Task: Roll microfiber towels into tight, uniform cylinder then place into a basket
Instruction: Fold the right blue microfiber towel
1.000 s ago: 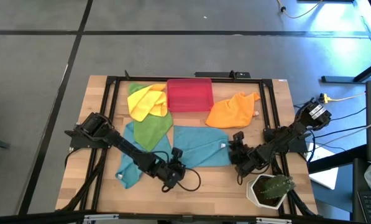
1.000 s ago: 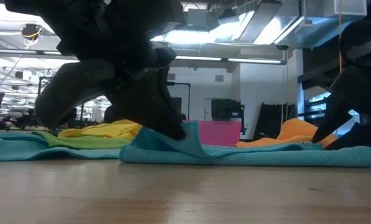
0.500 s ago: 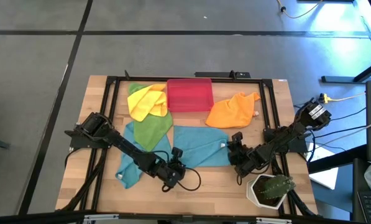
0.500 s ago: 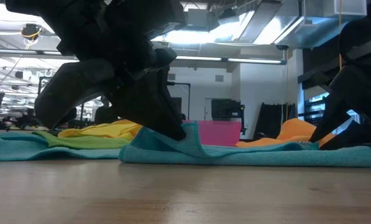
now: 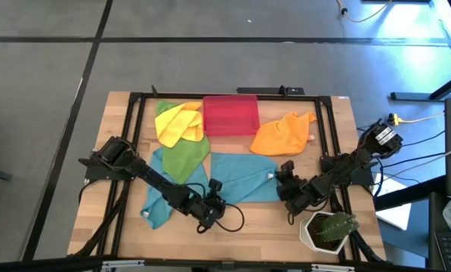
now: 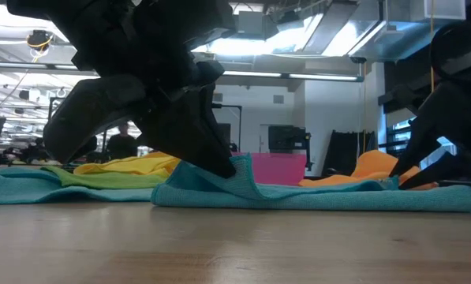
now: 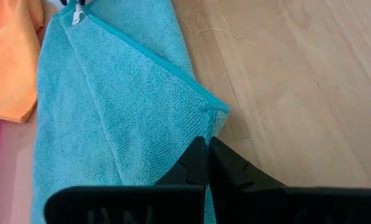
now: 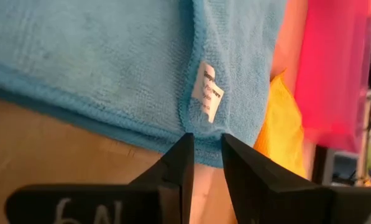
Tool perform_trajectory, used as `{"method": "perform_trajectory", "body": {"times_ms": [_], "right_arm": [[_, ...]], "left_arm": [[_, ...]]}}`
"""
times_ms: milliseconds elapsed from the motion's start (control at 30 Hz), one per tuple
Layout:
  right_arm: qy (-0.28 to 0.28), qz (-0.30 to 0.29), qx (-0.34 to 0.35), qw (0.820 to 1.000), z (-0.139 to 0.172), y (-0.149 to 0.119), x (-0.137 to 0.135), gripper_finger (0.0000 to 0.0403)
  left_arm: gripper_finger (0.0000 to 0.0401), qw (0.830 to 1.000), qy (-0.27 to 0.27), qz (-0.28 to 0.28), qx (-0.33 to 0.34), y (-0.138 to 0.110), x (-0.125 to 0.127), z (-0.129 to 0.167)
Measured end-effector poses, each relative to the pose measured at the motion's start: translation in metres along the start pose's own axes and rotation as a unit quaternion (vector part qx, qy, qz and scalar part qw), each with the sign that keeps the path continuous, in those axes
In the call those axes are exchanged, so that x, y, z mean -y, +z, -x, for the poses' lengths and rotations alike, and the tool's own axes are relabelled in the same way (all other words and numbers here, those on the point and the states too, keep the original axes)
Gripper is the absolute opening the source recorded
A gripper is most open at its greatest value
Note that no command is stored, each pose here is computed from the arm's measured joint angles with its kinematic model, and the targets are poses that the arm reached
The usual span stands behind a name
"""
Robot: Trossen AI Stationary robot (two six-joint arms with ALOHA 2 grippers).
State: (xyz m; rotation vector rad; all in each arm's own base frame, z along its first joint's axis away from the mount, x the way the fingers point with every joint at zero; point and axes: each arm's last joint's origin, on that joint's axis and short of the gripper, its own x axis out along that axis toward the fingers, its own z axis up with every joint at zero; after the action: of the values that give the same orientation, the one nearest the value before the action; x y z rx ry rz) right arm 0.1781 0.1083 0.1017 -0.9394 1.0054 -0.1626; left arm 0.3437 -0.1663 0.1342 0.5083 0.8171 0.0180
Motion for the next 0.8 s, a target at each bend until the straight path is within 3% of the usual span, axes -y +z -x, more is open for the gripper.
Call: {"method": "perform_trajectory", "body": {"times_ms": [200, 433, 800], "right_arm": [[0.0, 0.062, 0.002, 0.998, 0.0002, 0.0008, 0.0002, 0.0084], [-0.016, 0.081, -0.002, 0.997, 0.0003, 0.0001, 0.0011, 0.009], [-0.013, 0.142, -0.007, 0.99, 0.0001, -0.0012, 0.0012, 0.0167]], "left_arm": [[0.0, 1.0, 0.0, 0.009, 0.0, 0.0001, 0.0006, 0.0004], [0.0, 1.0, 0.0, 0.01, 0.0, 0.0001, 0.0006, 0.0004], [0.0, 1.0, 0.0, 0.011, 0.0, 0.0001, 0.0007, 0.0004]]}}
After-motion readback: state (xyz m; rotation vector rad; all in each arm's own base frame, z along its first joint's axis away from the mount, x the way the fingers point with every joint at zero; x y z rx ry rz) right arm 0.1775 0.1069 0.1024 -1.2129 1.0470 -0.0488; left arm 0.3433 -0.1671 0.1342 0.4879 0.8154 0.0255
